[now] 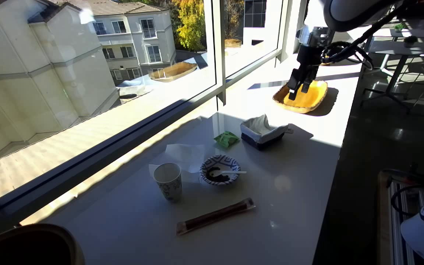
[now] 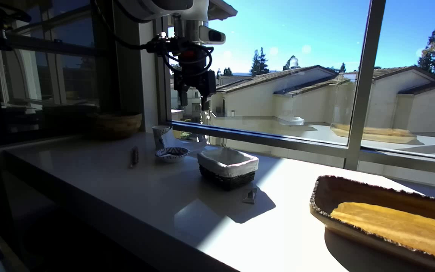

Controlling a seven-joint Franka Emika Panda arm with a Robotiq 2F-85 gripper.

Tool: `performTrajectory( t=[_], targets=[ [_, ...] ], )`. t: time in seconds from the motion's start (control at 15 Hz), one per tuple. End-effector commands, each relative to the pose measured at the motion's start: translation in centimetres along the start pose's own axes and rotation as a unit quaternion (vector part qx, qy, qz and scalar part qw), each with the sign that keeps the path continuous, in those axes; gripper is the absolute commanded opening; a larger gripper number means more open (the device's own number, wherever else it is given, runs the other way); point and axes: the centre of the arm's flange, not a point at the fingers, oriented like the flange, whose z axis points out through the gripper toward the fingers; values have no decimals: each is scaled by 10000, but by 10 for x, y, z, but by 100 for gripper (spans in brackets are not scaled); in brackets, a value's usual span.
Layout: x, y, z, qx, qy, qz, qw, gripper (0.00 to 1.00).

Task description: Move the box to the right

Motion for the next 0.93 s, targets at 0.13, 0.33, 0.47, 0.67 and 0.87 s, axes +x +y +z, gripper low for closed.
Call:
performTrajectory(
  t=[0.13,0.33,0.47,0.67,0.87],
  targets=[
    [45,47,43,27,247,209,9995,100],
    [54,72,64,219,176,251,9993,100],
    [57,87,78,389,96,232,9989,100],
    [62,106,92,497,82,254,9984,100],
    [70,123,107,458,214,292,9983,100]
  ],
)
